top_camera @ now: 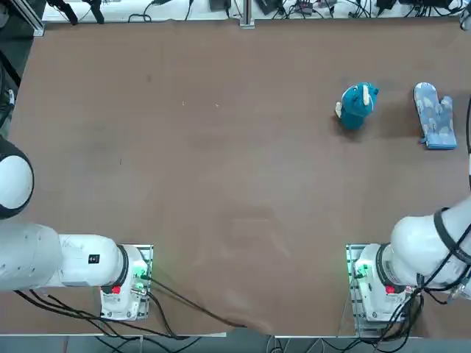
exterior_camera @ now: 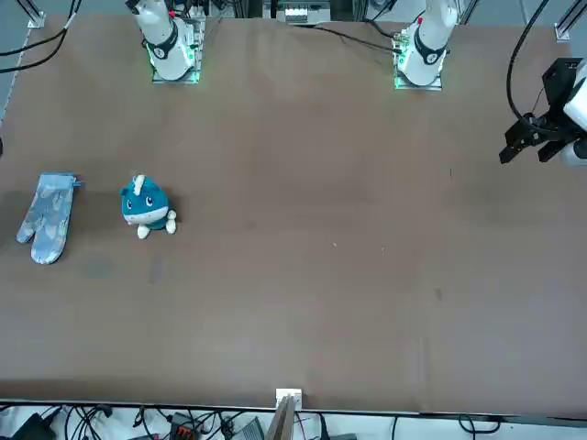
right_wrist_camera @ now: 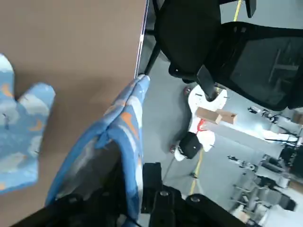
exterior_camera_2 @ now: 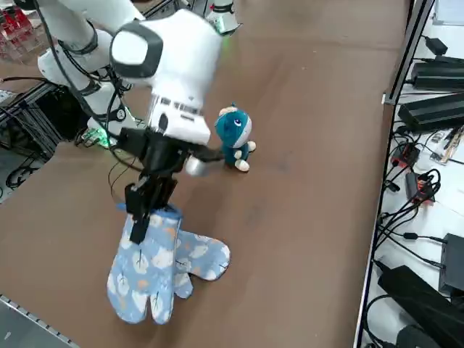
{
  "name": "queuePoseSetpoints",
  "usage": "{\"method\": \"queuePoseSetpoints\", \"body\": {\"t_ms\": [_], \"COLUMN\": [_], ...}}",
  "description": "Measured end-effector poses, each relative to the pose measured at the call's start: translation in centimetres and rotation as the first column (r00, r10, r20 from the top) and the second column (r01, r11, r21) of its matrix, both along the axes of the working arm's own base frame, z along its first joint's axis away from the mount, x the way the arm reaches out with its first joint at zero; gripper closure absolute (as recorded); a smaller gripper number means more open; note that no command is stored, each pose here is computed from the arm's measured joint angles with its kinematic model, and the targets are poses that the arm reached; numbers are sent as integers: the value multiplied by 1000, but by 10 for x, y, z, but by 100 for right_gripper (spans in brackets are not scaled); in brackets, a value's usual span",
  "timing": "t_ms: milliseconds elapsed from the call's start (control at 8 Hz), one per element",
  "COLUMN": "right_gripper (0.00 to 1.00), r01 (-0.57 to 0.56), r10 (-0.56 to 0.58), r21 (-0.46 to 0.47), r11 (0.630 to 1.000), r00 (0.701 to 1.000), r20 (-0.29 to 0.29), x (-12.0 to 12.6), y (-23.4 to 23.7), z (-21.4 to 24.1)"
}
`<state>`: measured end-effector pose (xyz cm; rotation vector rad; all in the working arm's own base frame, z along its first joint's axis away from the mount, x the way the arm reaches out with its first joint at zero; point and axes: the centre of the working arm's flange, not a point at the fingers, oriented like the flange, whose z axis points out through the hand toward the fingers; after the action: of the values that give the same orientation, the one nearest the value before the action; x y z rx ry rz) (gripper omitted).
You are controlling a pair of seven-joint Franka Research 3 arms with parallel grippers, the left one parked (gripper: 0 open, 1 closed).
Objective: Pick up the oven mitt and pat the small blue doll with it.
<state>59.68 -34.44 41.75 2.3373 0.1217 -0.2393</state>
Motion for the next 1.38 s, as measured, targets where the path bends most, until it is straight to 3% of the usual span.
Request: {"method": "queuePoseSetpoints", "body": {"t_ms": [250, 750, 1000, 1375], "right_gripper": [96, 96, 96, 96], "r01": [-38, -81, -126, -203], "r10": [35, 92, 146, 240], "r21": [-26, 56, 87, 155], "r11": [999, 995, 988, 967], "r00": [995, 969, 950, 932], "r20": [-95, -230, -275, -272], "x": [-11, -24, -23, -31], "y": [-6, 24, 58, 89], "z": [-40, -127, -154, -187]}}
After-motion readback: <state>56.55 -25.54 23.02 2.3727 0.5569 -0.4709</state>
